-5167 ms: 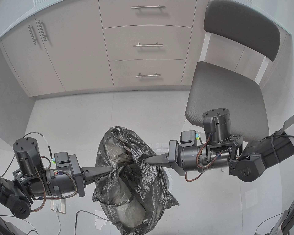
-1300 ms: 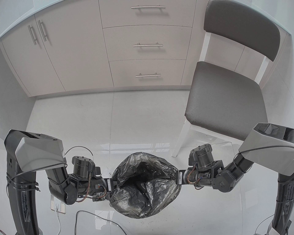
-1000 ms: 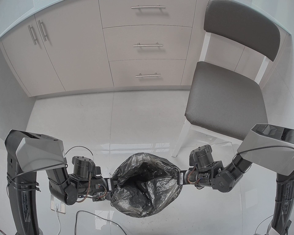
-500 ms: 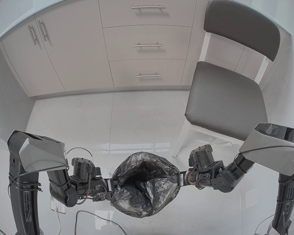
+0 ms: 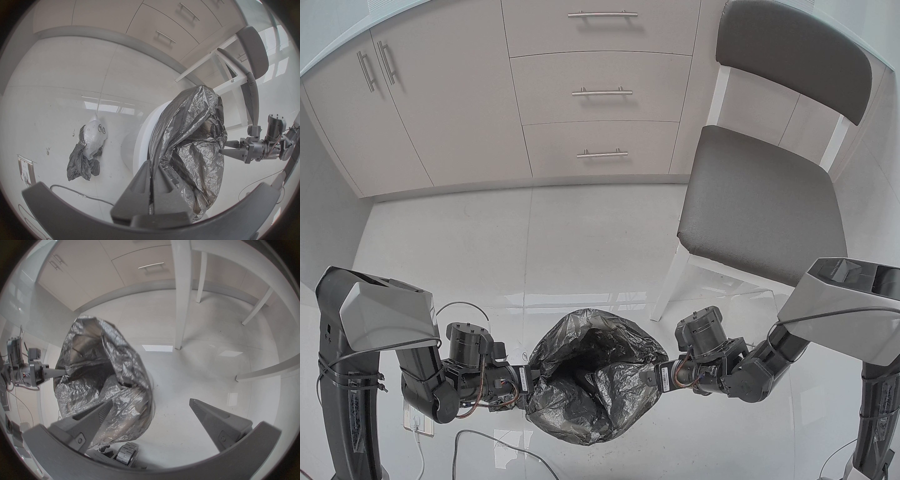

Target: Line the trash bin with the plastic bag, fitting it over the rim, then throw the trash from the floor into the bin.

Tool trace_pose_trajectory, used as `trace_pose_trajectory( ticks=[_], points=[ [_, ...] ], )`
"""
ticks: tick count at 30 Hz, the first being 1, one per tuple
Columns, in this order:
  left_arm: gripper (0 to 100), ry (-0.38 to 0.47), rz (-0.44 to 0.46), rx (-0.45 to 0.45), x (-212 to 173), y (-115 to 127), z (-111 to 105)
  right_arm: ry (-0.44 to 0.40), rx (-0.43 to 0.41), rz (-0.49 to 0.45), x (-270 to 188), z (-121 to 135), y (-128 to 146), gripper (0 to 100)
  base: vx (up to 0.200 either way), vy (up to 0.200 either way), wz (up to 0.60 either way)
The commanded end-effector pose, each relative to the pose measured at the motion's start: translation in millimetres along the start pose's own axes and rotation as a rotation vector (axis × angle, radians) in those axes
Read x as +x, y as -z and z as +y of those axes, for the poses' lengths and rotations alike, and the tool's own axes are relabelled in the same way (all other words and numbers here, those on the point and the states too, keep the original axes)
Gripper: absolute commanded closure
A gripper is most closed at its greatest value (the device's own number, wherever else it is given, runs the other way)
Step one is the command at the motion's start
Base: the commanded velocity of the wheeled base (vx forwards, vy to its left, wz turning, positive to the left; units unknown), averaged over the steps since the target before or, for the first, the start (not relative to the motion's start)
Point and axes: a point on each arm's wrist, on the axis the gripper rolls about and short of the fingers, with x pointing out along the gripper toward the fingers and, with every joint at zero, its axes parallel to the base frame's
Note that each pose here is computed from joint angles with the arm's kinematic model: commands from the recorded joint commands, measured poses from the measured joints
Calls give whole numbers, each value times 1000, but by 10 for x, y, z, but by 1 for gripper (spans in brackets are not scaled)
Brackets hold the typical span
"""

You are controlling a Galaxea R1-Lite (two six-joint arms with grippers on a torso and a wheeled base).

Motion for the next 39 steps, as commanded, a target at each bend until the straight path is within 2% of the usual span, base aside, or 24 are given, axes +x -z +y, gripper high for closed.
trace_pose_trajectory(
  ticks=[1,5,11,29,34,37,39],
  points=[
    [100,1,-1,-1,0,-3,-1,-3,-21,28,74,66,100,0,0,0,0],
    [100,1,-1,-1,0,-3,-1,18,-36,43,47,78,172,0,0,0,0],
    [100,1,-1,-3,0,-3,-1,98,-91,85,-33,-22,340,0,0,0,0],
    [100,7,-16,-1,-9,1,-3,119,-117,164,-42,-61,582,0,0,0,0],
    [100,6,-13,-2,-2,11,4,107,-103,128,-78,-41,491,0,0,0,0],
    [100,7,-16,-1,0,10,4,60,-91,6,-307,47,187,0,0,0,0],
    [100,7,-17,0,-2,6,2,42,-91,-34,-405,93,84,0,0,0,0]
  ],
)
